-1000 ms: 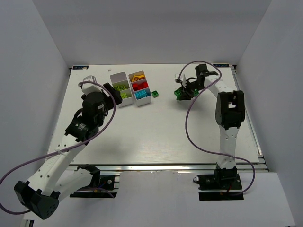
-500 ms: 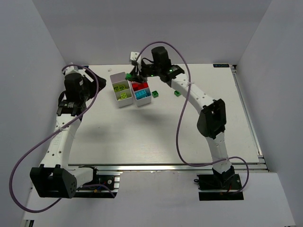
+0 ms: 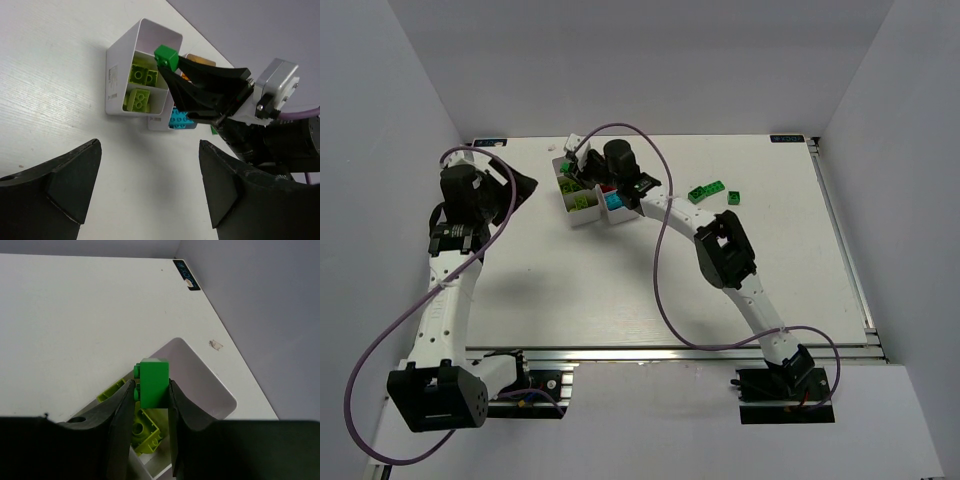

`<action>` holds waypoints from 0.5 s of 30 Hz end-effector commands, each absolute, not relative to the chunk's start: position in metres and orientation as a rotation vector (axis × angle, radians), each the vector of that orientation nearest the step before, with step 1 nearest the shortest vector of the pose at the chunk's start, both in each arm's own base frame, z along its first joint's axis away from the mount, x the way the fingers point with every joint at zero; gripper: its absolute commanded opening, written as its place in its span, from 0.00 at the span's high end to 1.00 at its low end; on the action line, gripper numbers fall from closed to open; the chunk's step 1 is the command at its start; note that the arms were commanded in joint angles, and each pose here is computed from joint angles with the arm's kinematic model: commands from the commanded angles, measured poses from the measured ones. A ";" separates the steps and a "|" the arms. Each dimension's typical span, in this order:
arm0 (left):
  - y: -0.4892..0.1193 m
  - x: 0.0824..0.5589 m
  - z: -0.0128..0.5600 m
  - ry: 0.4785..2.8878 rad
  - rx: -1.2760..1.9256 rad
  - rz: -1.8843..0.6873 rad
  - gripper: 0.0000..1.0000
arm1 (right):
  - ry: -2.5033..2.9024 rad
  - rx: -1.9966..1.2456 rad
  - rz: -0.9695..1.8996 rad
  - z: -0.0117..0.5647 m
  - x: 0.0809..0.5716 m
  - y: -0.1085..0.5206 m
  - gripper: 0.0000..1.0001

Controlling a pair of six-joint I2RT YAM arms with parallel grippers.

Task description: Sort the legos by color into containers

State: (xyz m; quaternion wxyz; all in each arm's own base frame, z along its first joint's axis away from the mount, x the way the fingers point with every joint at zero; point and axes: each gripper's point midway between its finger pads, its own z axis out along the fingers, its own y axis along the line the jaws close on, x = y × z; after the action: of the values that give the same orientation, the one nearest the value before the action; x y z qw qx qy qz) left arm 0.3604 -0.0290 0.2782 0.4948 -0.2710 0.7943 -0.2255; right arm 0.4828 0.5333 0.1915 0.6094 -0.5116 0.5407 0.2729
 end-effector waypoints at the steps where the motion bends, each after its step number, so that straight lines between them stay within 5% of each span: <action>1: -0.032 0.348 0.277 1.950 -0.627 -0.572 0.12 | 1.096 -0.996 0.522 0.263 0.508 0.530 1.00; 11: -0.027 0.346 0.277 1.971 -0.600 -0.558 0.12 | 1.120 -1.013 0.471 0.231 0.516 0.532 1.00; 15: -0.028 0.343 0.275 1.977 -0.602 -0.559 0.12 | 1.129 -1.016 0.466 0.223 0.518 0.533 0.92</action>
State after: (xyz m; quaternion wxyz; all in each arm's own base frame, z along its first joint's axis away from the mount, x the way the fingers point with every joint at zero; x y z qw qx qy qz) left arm 0.3496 -0.0272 0.2625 0.4669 -0.2596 0.8150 -0.2243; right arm 0.5106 0.5308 0.2018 0.6682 -0.4708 0.5321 0.2205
